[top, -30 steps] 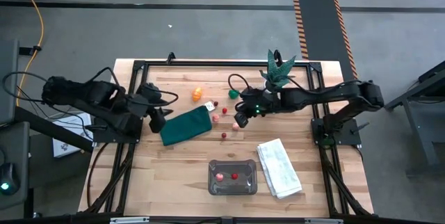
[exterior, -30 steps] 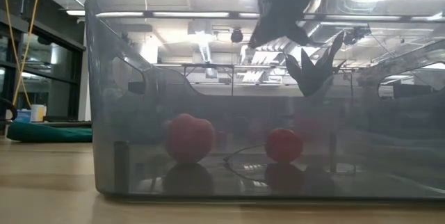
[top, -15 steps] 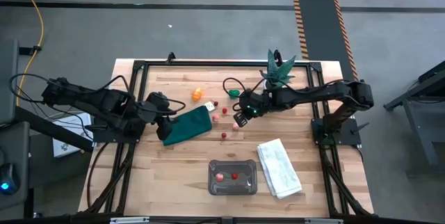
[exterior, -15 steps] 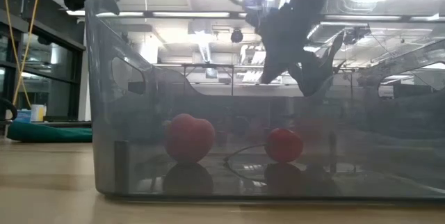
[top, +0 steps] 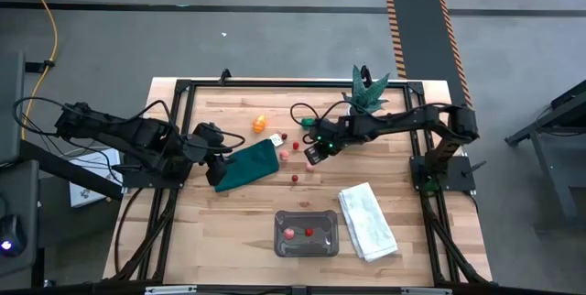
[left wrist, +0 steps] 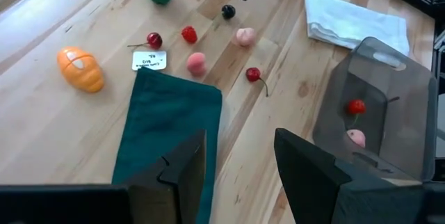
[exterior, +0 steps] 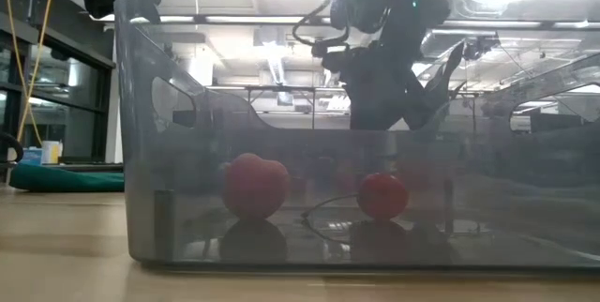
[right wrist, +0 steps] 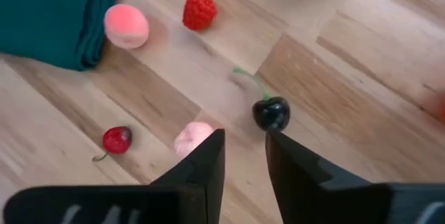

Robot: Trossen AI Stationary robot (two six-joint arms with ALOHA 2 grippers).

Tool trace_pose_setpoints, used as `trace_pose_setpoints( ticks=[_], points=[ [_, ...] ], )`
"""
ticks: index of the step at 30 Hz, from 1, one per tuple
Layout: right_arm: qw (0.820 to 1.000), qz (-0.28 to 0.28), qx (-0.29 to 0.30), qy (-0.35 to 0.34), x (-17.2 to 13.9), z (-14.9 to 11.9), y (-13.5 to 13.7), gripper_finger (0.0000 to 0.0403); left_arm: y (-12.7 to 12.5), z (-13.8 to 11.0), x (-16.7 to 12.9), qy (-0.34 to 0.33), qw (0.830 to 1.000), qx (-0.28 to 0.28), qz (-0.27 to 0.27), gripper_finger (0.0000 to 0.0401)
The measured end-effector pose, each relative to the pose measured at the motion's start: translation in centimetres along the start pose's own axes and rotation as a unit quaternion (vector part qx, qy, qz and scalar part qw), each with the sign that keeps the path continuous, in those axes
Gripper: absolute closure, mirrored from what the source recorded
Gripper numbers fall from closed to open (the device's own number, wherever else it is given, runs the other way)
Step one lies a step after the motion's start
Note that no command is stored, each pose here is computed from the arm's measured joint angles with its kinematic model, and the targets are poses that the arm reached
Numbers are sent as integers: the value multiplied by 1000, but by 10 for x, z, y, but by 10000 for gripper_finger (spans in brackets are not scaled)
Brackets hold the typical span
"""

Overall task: Pick and placing Produce into tupperware
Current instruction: Put the black cherry into the black bin

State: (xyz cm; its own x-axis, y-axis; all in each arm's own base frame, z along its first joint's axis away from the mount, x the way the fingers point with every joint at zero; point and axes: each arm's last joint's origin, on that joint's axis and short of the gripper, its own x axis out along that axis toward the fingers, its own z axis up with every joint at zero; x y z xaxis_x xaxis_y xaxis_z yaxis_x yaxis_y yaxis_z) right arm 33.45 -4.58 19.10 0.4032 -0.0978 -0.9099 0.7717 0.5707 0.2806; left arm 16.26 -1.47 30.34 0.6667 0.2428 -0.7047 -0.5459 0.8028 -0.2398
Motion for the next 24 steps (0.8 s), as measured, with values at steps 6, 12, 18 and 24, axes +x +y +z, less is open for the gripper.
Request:
trace_pose_setpoints(
  ticks=[6, 12, 18, 24],
  points=[
    [1000, -12, 9, 2, 7, 8, -9, 304, 0, 0, 0, 1, 1000, 3, -1, 242],
    [1000, 11, -5, 24, 16, 13, -12, 304, 0, 0, 0, 5, 1000, 12, -5, 242],
    [999, 16, -14, 38, 22, 11, -12, 304, 0, 0, 0, 6, 1000, 14, -5, 242],
    [999, 17, -16, 39, 22, 13, -13, 303, 0, 0, 0, 6, 1000, 18, -5, 242]
  ],
)
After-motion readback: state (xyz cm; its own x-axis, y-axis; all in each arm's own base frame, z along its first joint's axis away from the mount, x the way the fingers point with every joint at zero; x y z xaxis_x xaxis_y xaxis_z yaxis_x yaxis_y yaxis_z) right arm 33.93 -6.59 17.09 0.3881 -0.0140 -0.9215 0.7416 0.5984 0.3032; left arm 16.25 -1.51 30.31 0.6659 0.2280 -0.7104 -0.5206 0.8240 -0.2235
